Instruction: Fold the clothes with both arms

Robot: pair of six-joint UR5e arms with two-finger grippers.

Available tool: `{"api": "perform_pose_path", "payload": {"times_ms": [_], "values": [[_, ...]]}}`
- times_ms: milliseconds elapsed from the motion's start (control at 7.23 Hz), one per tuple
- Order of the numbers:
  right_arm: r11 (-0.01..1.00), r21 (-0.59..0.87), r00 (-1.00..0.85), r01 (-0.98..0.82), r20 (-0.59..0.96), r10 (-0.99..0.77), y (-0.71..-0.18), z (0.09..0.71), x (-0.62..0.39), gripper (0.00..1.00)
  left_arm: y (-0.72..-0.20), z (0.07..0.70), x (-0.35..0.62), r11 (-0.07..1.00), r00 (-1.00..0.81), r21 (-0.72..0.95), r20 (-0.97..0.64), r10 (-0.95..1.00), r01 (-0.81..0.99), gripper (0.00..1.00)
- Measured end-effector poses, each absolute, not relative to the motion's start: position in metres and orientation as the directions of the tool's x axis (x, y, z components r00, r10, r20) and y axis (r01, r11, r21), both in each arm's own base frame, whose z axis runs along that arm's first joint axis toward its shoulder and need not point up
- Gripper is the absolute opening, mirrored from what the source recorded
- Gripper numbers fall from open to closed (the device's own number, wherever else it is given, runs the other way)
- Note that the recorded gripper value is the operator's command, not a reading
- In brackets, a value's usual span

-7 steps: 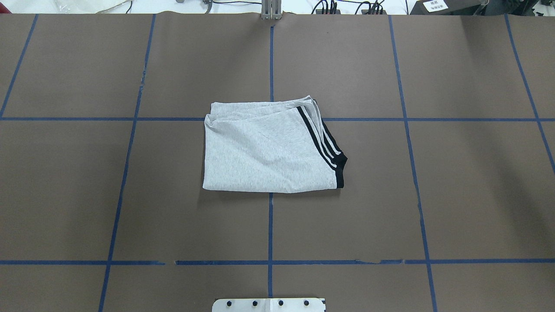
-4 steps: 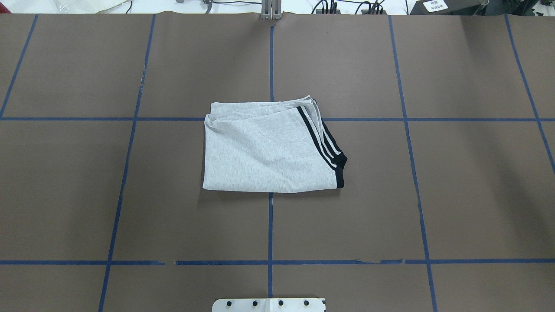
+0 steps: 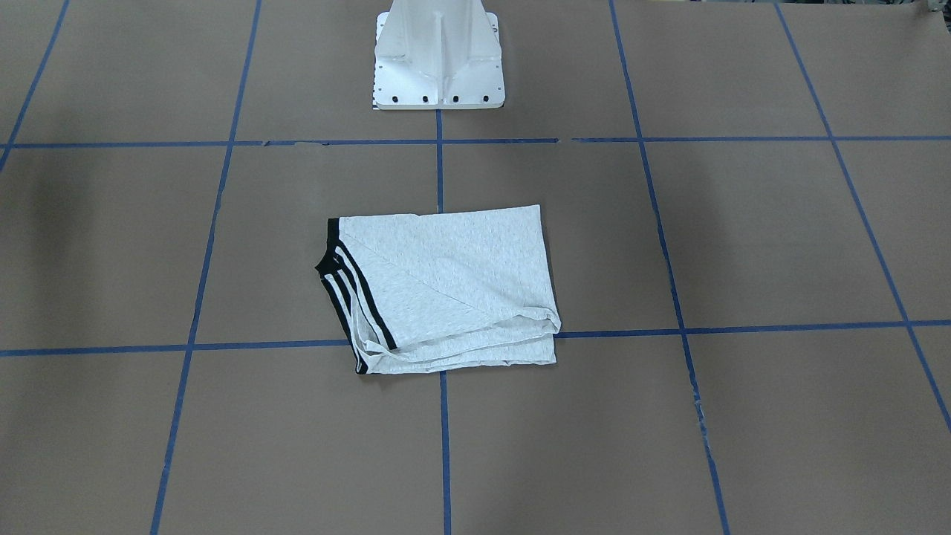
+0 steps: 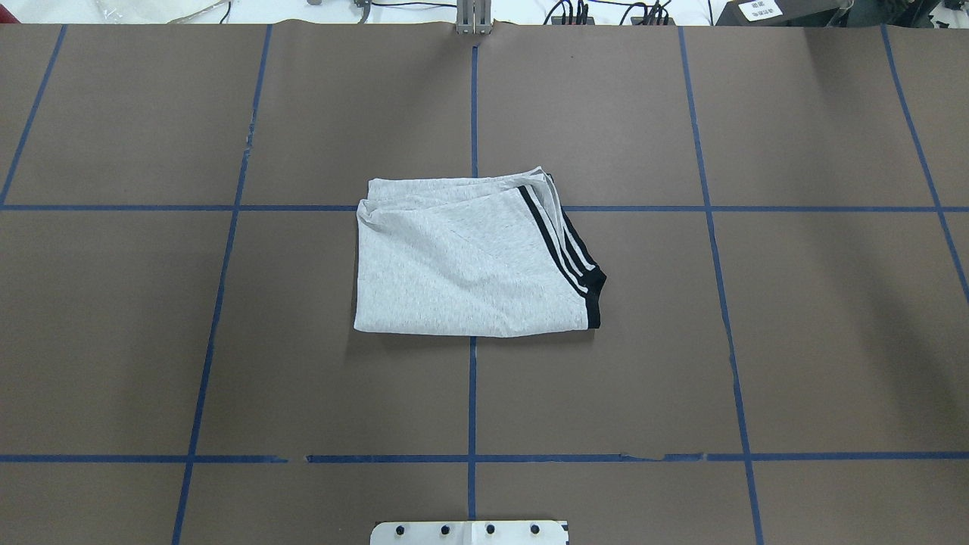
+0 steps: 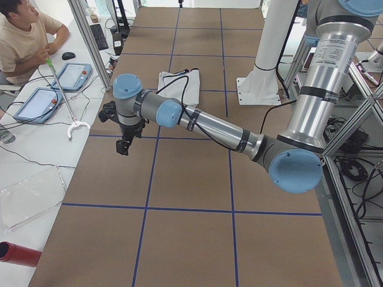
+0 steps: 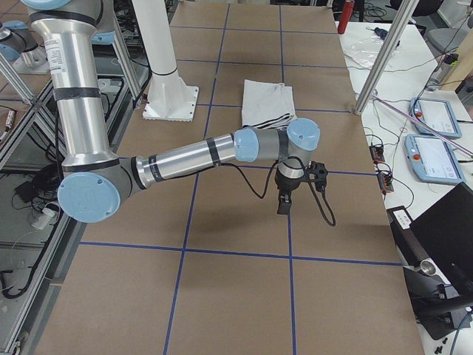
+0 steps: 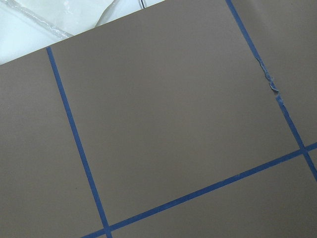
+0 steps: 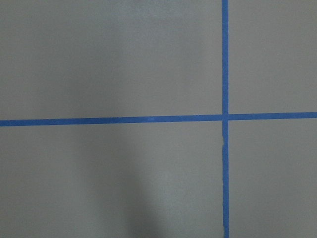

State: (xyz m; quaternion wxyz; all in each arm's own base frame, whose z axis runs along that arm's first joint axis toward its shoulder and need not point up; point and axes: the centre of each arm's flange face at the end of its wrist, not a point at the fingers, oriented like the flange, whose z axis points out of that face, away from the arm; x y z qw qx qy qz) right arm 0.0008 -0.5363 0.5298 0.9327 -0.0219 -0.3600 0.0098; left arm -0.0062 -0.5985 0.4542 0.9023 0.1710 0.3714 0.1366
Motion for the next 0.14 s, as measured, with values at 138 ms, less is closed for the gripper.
{"api": "perform_pose_path", "payload": {"times_ms": [138], "values": [[0.999,-0.048,0.741,-0.003,0.671,0.034,-0.5362,0.5298,0.0008,1.00,-0.5981,0.4528,-0.0063,0.903,0.687,0.412,-0.623,0.375,-0.119,1.00]]}}
